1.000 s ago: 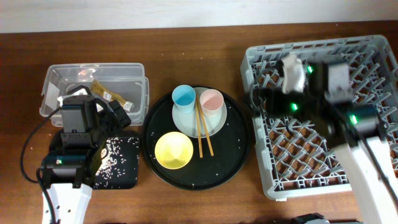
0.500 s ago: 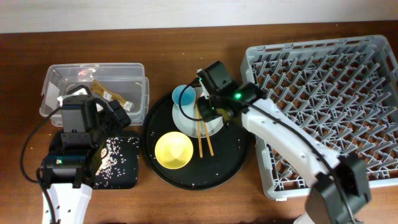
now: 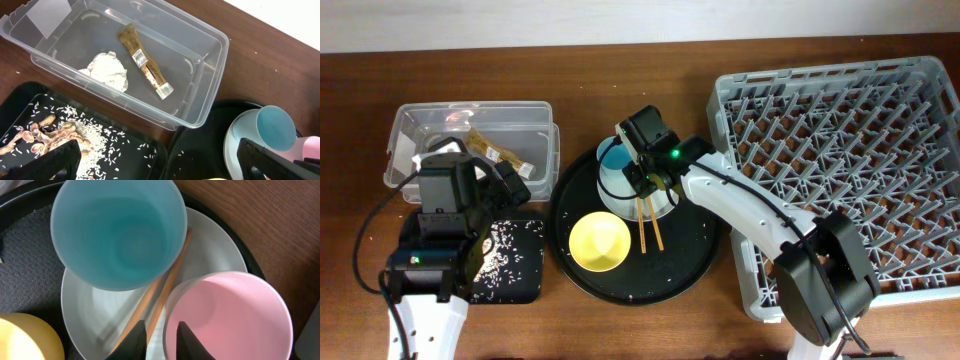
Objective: Sort waste into correct bins and load items into the dishwasher rack
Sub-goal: 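Grasp the pink cup with the right gripper, then place the pink cup upside down in the dish rack, release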
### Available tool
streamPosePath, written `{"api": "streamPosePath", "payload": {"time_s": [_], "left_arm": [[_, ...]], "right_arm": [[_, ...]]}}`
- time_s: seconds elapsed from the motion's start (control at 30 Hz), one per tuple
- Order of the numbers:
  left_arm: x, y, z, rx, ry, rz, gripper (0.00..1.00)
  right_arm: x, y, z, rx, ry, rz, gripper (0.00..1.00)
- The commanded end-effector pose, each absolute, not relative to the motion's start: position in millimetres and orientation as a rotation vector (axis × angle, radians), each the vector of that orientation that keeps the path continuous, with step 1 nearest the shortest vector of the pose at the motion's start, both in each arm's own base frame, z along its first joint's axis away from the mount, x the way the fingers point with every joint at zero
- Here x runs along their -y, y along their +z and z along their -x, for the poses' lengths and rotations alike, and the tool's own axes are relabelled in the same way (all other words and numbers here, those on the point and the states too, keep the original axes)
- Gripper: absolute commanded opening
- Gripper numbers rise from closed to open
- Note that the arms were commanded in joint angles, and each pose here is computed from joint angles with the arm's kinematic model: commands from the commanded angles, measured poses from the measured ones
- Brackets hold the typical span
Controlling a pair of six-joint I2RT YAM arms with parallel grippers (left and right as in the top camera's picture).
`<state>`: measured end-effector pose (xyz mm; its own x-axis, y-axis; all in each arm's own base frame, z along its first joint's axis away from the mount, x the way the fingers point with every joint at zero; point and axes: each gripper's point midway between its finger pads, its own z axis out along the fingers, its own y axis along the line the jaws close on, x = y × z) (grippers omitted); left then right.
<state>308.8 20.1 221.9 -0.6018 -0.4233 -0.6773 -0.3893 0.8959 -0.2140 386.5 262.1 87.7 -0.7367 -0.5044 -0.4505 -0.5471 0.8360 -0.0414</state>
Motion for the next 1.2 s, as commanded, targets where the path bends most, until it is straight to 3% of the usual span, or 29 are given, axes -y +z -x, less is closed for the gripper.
{"api": "streamPosePath", "payload": {"time_s": [0.0,0.07,0.37,0.4,0.57,0.67,0.83,1.0,1.17], "left_arm": [[-23,227,-309,-2.266,-0.040,0.572,0.99],[-23,227,-309,-2.266,-0.040,0.572,0.99],[-23,227,-309,-2.266,-0.040,0.572,0.99],[-23,227,-309,-2.266,-0.040,0.572,0.99],[-23,227,-309,-2.266,-0.040,0.572,0.99],[-23,227,-309,-2.266,-0.040,0.572,0.99],[-23,227,-309,-2.266,-0.040,0.572,0.99],[-23,227,-309,-2.266,-0.040,0.572,0.99],[-23,227,-309,-2.266,-0.040,0.572,0.99]], "right_arm": [[-260,83,-391,-2.562,0.070,0.783,0.17],[-259,81,-389,-2.572,0.065,0.786,0.07],[-255,80,-384,-2.593,0.056,0.794,0.08],[-255,84,-385,-2.584,0.057,0.790,0.04],[-244,151,-391,-2.458,0.092,0.706,0.04],[-236,227,-379,-2.333,0.454,0.660,0.04],[-183,282,-382,-2.177,0.931,0.593,0.04],[-111,280,-401,-1.976,1.266,0.566,0.04],[-75,222,-427,-1.879,1.615,0.402,0.04]]}}
